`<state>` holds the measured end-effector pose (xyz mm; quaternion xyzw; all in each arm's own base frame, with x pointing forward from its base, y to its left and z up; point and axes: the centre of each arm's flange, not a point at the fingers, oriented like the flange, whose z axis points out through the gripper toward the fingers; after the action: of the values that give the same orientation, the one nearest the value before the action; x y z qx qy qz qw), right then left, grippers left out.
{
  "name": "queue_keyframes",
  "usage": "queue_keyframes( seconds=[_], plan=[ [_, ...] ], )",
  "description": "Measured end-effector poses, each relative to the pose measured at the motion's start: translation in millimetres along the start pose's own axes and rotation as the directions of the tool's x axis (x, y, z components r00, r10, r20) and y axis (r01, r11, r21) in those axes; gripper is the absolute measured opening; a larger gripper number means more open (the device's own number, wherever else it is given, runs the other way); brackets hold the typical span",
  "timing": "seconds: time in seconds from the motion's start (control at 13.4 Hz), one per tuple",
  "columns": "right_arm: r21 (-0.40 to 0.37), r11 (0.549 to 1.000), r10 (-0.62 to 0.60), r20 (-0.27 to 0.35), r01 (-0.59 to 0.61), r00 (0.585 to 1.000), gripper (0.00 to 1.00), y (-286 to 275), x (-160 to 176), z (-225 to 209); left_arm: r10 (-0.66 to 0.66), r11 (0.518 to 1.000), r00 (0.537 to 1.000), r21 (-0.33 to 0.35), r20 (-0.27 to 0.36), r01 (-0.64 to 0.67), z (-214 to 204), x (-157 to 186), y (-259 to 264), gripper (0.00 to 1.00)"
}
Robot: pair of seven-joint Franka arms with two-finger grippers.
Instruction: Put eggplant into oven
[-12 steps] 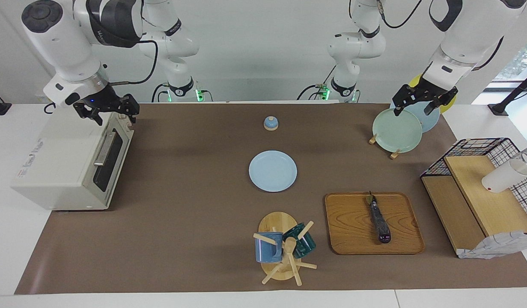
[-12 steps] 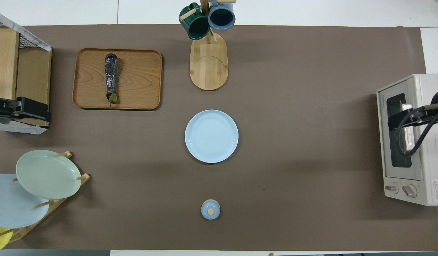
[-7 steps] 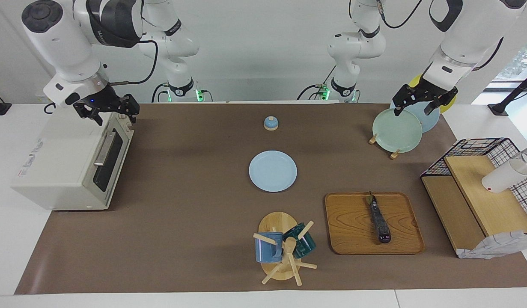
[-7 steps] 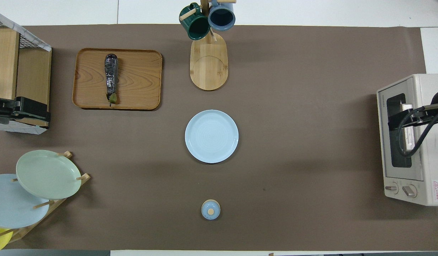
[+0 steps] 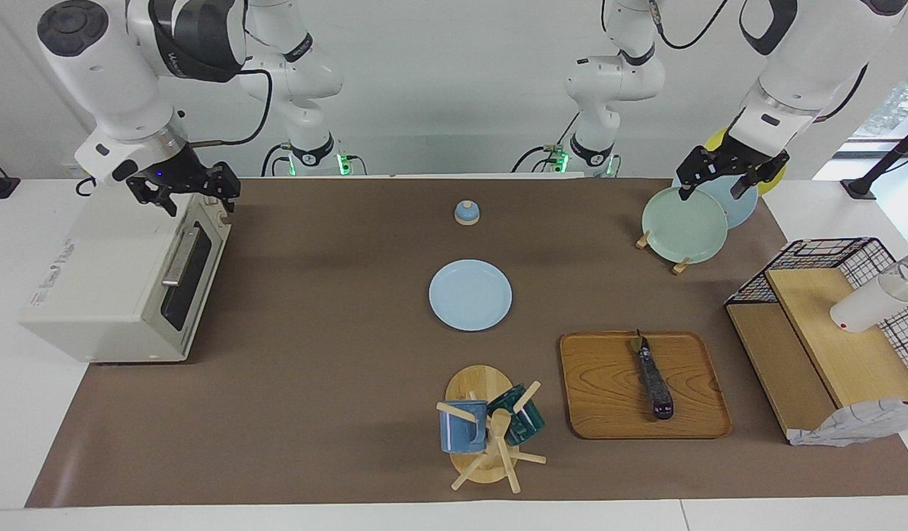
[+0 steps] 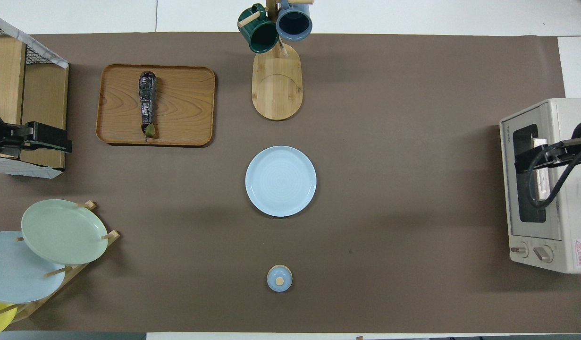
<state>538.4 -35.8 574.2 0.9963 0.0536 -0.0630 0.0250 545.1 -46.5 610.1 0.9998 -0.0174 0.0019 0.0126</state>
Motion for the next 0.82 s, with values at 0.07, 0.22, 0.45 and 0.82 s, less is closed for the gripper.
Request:
queue_keyframes(
  seconds=[0.07, 0.22, 0.45, 0.82],
  plan=[
    [0.0, 1.0, 0.002, 0.0, -0.002, 1.0, 1.0, 1.1, -0.2, 0.1, -0.001, 1.0, 1.0, 0.0, 0.0, 0.001, 4.8, 1.1, 0.1, 1.0],
    [0.0, 1.0, 0.019, -0.017, -0.019, 1.0, 1.0, 8.9, 0.5, 0.1, -0.003, 1.0, 1.0, -0.001, 0.005, 0.003, 20.2, 8.4, 1.1, 1.0],
    [-0.008, 1.0, 0.02, -0.08, -0.021, 0.997, 0.71, 11.2, 9.5, 9.0, -0.009, 1.0, 1.0, -0.03, 0.011, 0.01, 59.5, 33.7, 5.7, 1.0],
    [-0.002, 0.999, 0.032, -0.043, -0.032, 0.999, 0.14, 10.8, 7.0, 47.7, -0.059, 0.995, 0.998, -0.077, -0.025, 0.057, 156.6, 90.4, 11.8, 1.0]
  ],
)
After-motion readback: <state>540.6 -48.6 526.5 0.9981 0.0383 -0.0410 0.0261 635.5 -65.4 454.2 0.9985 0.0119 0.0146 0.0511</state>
